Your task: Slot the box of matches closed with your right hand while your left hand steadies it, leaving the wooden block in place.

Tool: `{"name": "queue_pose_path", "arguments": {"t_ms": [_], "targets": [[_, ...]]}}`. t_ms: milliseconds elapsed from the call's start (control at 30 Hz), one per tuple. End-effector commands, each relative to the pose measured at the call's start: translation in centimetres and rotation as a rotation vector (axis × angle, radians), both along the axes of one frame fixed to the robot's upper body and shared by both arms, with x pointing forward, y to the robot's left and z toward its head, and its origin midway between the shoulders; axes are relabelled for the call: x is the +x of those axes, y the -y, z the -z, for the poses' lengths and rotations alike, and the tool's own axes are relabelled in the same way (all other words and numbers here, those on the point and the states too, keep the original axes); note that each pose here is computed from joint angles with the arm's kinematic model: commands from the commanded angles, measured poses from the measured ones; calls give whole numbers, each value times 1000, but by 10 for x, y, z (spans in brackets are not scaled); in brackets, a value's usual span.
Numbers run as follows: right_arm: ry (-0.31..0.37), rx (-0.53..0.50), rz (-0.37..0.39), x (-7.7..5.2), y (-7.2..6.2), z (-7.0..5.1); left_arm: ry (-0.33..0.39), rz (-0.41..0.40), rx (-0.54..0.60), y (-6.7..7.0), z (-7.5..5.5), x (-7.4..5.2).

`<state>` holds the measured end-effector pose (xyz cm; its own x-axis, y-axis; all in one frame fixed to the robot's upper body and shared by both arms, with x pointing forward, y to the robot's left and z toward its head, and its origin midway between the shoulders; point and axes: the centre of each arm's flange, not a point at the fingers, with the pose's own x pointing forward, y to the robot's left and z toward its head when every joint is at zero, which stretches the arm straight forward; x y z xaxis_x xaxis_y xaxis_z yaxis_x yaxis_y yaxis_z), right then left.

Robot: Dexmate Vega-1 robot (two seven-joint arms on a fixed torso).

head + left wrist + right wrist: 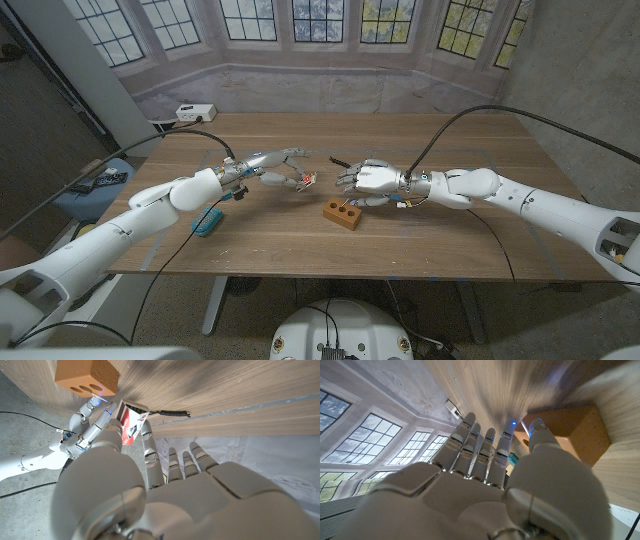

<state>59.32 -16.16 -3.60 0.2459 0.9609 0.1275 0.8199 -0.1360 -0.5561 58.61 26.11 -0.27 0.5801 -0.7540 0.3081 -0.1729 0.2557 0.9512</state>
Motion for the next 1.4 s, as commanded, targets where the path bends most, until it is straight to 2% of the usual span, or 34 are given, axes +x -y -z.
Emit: {"name": "queue_pose_path", "arguments": {"t_ms": [33,1400], "targets": [[-4,2,2,-1,-1,1,2,0,-1,0,1,0],[-7,-4,5,-2,-5,-3,0,7,-20,-4,1,10]]}}
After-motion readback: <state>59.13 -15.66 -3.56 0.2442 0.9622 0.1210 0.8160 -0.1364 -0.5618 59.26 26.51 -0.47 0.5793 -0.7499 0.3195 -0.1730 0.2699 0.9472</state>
